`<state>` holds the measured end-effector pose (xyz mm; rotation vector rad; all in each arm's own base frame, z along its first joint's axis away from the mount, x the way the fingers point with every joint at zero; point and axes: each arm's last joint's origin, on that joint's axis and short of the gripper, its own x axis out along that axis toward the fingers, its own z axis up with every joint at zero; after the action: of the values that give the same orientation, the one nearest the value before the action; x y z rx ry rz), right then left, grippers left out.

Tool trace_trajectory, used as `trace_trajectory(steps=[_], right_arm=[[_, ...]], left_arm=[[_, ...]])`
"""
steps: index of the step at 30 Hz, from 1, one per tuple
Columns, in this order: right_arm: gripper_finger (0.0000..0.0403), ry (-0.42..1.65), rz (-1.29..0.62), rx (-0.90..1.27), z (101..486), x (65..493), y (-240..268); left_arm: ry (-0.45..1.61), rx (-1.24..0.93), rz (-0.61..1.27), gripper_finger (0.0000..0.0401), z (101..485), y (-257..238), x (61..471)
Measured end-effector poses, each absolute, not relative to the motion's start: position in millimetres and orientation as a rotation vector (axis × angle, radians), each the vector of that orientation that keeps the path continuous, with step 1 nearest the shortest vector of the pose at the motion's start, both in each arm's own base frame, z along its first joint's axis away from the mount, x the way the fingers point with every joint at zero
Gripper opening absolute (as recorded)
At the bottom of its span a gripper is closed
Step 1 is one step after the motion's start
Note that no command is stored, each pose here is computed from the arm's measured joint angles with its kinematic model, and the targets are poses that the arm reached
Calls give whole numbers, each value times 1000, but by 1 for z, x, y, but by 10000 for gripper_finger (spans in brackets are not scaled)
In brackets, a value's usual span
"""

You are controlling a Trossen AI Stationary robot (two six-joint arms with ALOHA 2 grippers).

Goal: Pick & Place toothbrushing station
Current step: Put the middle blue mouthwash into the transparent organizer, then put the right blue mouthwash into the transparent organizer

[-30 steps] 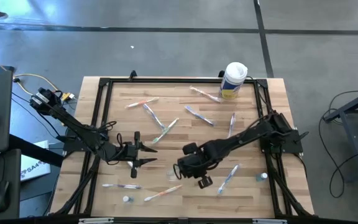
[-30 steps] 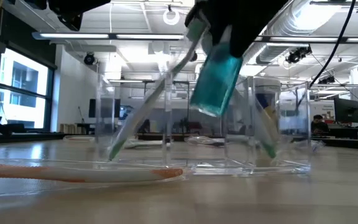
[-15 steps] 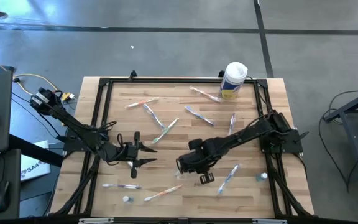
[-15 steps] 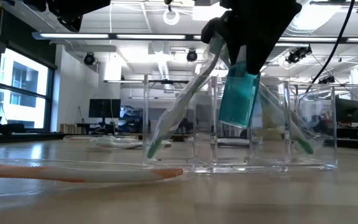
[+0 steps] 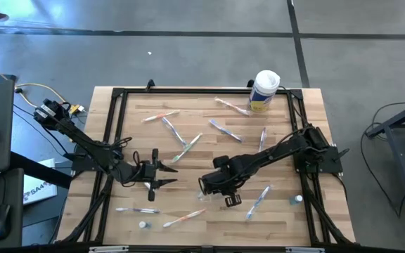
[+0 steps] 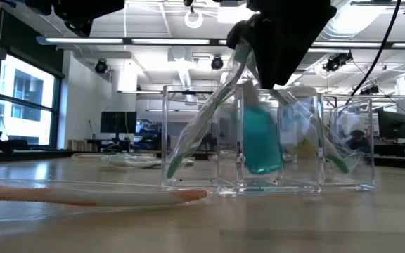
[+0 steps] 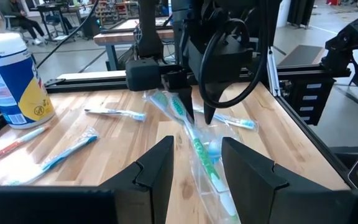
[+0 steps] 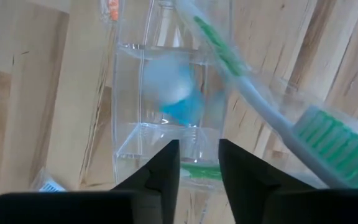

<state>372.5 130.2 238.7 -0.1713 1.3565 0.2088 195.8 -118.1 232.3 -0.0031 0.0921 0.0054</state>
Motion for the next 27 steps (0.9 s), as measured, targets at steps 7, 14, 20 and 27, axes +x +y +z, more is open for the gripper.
trace_trajectory(steps=[7,14,20,27], right_arm=[[55,1350,212,-170,239,373,130],[50,1345,212,-174,241,372,131],[50,1322,218,-171,255,362,136],[50,1292,180,-48,295,330,145]], left_arm=[[99,-13,6,136,232,-118,196],[99,-13,6,136,232,-118,196],[99,-14,6,136,232,-118,196],[105,-15,6,136,231,-118,196]])
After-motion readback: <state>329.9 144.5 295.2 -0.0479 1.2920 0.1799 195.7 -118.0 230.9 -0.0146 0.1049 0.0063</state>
